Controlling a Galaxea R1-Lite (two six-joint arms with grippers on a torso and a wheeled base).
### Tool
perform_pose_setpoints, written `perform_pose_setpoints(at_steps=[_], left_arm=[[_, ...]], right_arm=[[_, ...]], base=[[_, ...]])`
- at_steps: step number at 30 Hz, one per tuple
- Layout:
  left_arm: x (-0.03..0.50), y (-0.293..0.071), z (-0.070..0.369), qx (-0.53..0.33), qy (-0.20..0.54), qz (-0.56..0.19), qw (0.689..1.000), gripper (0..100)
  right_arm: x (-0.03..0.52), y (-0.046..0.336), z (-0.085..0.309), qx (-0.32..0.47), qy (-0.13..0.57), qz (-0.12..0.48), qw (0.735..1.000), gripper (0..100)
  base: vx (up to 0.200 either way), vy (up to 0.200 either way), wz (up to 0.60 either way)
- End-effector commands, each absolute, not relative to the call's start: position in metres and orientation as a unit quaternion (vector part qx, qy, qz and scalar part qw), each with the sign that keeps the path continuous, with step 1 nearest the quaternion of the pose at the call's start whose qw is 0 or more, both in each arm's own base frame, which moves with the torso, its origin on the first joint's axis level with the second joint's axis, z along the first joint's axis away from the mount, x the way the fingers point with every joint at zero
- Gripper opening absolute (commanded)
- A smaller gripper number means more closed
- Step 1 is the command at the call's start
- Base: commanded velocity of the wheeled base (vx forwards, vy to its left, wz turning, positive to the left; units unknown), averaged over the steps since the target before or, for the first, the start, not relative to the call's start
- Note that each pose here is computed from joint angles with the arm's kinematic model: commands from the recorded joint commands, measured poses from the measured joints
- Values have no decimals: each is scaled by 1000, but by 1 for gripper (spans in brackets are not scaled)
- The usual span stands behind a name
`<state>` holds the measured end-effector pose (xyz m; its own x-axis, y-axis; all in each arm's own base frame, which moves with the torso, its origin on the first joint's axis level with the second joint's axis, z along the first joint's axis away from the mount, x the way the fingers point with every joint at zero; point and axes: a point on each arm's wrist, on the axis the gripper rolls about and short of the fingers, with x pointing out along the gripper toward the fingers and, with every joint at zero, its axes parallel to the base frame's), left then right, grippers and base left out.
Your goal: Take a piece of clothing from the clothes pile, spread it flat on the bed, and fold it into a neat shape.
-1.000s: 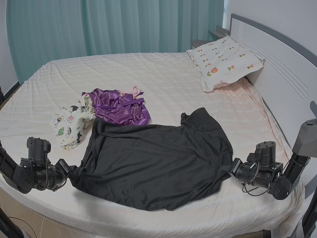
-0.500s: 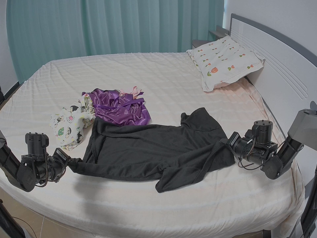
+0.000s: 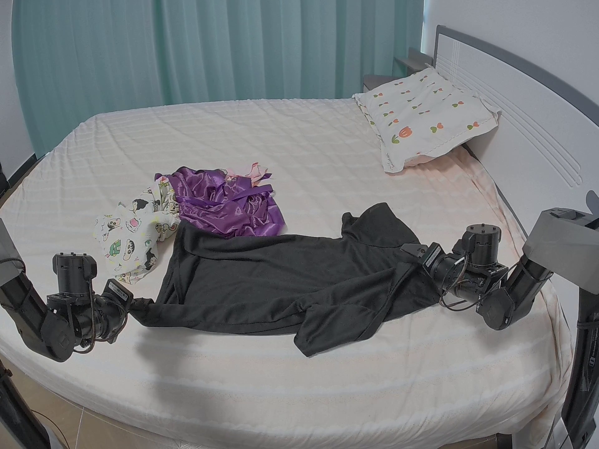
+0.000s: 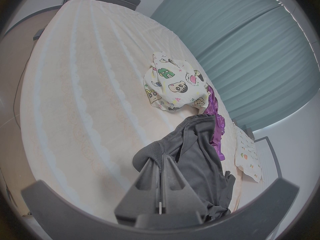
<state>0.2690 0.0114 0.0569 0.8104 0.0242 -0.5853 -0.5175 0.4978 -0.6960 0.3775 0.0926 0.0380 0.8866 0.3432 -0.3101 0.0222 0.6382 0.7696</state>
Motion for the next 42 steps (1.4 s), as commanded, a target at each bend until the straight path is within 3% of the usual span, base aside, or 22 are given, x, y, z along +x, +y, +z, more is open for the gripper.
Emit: perform_pose_setpoints(at_steps=[1,8,17,38,39,42], left_arm=[[270,11,53,-473,266,168,823,0],[270,11,52,-474,268,167,822,0],[269,10,52,-473,269,167,822,0],[268,10,51,-472,272,165,822,0],[268,10,51,-472,272,165,822,0],[268,10,51,-472,271,166,822,0]], right_arm=[[369,88,35,413,231,83,877,100],[339,74,56,410,236,81,877,100],[289,126,27,342,335,144,866,100],[285,180,6,305,361,187,861,100],[285,181,5,303,363,187,861,0],[283,181,0,299,367,183,862,0]], base=[[0,0,0],[0,0,0],[0,0,0],[0,0,0],[0,0,0],[0,0,0]])
